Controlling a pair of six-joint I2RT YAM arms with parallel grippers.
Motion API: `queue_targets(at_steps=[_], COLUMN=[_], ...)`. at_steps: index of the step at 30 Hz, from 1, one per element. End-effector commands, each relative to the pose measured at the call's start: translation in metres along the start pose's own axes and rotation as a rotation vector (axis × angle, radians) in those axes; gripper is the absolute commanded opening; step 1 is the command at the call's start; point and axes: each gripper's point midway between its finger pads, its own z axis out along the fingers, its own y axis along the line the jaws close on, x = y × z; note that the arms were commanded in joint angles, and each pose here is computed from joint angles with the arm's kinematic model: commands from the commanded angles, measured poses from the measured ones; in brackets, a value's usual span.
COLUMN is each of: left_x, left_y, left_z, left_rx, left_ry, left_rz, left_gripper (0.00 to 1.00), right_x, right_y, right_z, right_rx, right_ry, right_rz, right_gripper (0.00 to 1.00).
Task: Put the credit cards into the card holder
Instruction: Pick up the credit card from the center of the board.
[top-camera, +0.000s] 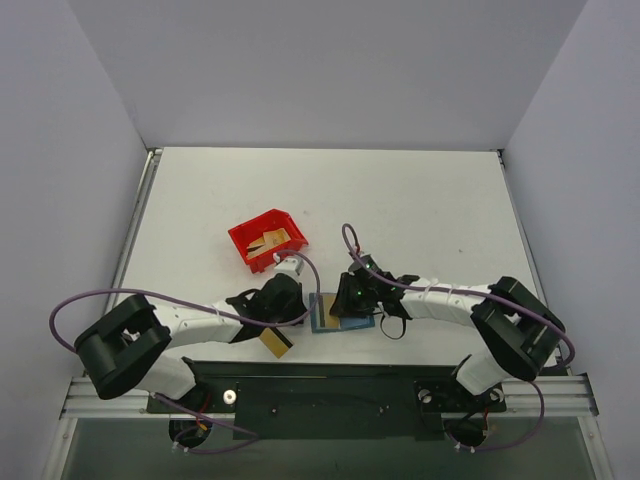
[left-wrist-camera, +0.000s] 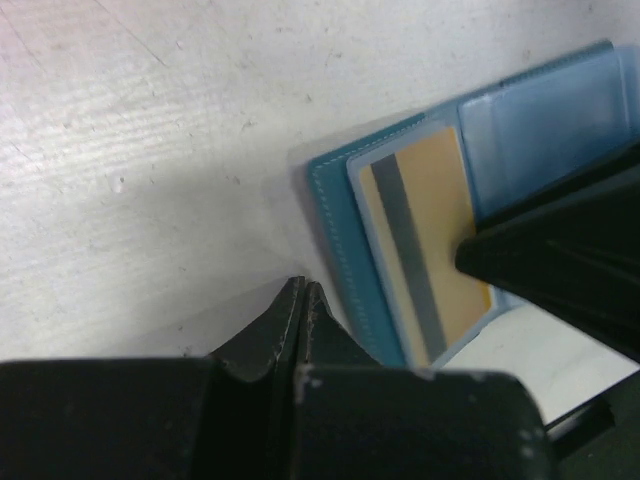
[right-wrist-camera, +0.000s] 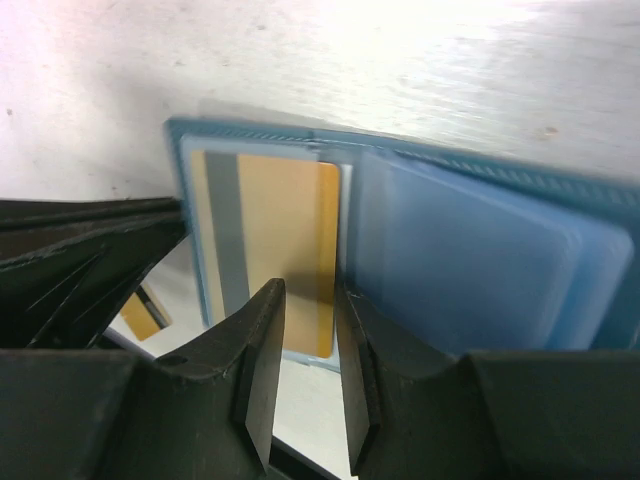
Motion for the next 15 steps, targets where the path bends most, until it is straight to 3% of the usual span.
queue_targets(at_steps=[1,8,15], left_x=[0.015,0.015,-0.021], left_y=[-0.004,-0.006,-0.006], left_z=[-0.010,-0.023,-0.048], left_rx=[0.030,0.037,-0.011], left_ry=[0.032,0.015,-0.064], left_rz=[-0.033,-0.068,-0.035], left_gripper=[0.00,0.00,0.00], right_x=[-0.008,-0.022,-0.036], right_y=[-0.030,-0.026,-0.013], right_z=[-0.015,-0.030,-0.050], right_rx=[0.121,0.100,0.063], right_ry=[-0.023,-0.074,-0.136], right_rz=[-0.040,-0.053,-0.109], right_gripper=[0.25,0.27,0.29])
